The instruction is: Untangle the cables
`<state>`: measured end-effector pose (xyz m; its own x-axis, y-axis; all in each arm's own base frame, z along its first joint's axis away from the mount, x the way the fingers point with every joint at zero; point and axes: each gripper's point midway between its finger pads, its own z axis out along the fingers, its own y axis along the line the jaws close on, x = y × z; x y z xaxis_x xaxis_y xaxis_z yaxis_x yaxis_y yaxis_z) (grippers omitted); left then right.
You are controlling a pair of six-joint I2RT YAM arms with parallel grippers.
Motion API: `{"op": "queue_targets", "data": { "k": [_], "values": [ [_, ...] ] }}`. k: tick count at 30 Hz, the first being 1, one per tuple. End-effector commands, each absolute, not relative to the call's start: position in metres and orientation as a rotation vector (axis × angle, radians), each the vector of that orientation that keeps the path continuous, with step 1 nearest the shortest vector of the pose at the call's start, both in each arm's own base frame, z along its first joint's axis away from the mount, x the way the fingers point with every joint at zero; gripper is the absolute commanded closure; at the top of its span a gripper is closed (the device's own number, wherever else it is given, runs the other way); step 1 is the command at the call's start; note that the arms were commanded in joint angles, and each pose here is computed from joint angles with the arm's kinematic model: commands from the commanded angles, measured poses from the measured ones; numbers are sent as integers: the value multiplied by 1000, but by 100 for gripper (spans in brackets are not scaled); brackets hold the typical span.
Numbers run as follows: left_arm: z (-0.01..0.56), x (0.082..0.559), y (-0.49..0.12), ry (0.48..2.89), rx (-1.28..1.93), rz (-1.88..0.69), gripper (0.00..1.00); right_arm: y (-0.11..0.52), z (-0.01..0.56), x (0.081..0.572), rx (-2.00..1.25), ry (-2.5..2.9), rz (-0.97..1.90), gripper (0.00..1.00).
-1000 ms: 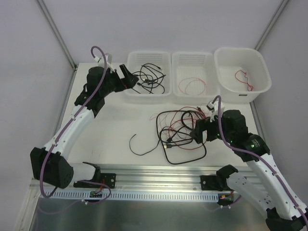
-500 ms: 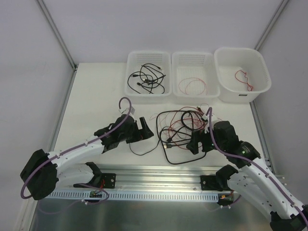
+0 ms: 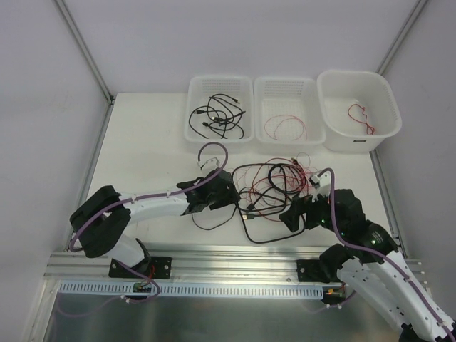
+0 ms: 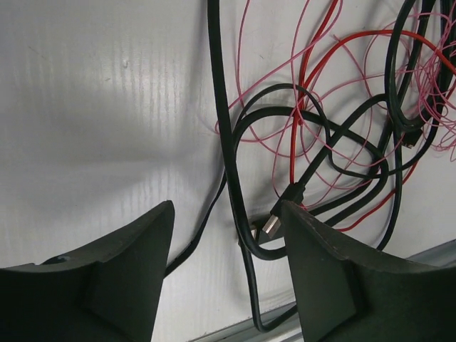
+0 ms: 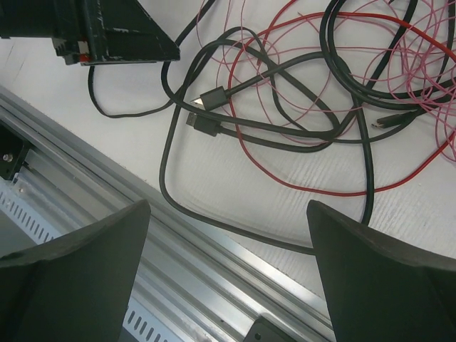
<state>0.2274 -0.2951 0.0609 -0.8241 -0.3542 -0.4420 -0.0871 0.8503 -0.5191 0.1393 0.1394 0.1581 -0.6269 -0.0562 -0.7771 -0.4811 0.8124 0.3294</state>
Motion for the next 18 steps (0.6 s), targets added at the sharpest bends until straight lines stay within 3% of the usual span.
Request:
{"op": "queue_targets", "data": {
  "k": [1, 6, 9, 10, 12, 18],
  "values": [
    [71, 238, -314, 2431, -345, -674, 40, 141, 160, 137, -383, 2173, 687, 3],
    [61, 235, -325, 2449, -300, -638, 52, 143, 159, 136, -390, 2179, 699, 3],
    [59, 234, -326, 2451, -293, -629, 71, 143, 158, 135, -387, 2181, 702, 3],
    [59, 232, -325, 2452, -291, -631, 85, 143, 158, 135, -382, 2182, 703, 3],
    [65, 230, -325, 2437, -262, -637, 97, 142, 157, 135, -381, 2185, 700, 3],
    [108, 216, -322, 2344, -60, -676, 100, 144, 153, 135, -362, 2198, 712, 3]
  ]
}}
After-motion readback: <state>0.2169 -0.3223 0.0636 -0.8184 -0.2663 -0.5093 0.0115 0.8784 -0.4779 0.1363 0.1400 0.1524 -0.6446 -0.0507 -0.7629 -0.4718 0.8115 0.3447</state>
